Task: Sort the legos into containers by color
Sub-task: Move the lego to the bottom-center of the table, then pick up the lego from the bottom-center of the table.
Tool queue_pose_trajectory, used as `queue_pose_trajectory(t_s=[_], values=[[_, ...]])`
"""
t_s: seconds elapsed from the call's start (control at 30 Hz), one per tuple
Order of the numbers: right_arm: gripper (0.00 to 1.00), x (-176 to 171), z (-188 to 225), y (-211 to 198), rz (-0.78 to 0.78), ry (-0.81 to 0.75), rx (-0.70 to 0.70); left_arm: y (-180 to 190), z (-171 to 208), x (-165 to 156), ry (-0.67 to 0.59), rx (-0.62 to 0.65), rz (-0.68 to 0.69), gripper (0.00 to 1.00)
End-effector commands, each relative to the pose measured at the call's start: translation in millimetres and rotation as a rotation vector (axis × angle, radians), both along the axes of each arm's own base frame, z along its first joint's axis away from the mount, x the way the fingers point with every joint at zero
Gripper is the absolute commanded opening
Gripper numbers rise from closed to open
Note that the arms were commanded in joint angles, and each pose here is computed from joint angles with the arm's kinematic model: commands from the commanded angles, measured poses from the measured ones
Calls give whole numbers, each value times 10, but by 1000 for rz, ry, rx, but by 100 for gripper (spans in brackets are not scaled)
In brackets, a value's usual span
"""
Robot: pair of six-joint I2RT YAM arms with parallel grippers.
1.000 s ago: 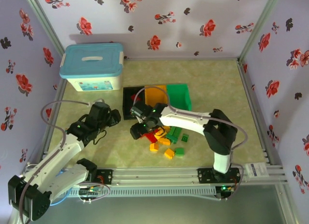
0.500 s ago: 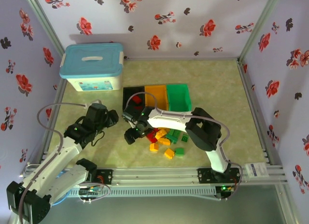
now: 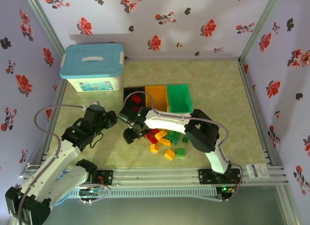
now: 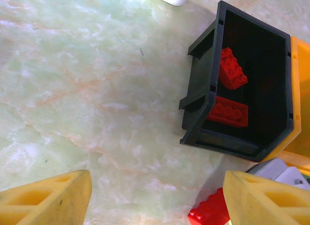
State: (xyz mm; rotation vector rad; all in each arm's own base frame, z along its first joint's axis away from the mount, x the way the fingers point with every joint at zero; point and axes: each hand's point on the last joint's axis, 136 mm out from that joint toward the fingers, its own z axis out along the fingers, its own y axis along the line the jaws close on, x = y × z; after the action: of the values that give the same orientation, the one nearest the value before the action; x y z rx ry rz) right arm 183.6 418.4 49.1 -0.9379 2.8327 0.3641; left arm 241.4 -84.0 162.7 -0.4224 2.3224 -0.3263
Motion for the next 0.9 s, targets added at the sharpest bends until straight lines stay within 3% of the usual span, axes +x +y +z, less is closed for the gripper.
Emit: queue_pose_trajectory(t_s=[0.0, 0.13, 0.43, 0.87], values=[[72, 83, -95, -180, -89, -17, -99, 68, -47, -44, 18, 11, 21, 72], [81, 105, -139, -207, -132, -1, -97, 79, -41, -58, 16, 11, 22, 72], [84, 219, -158, -32, -190, 46, 6, 89, -29, -66, 16, 17, 19, 72], [76, 245, -219, 144, -169, 58, 33, 86, -45, -50, 17, 23, 14, 72]])
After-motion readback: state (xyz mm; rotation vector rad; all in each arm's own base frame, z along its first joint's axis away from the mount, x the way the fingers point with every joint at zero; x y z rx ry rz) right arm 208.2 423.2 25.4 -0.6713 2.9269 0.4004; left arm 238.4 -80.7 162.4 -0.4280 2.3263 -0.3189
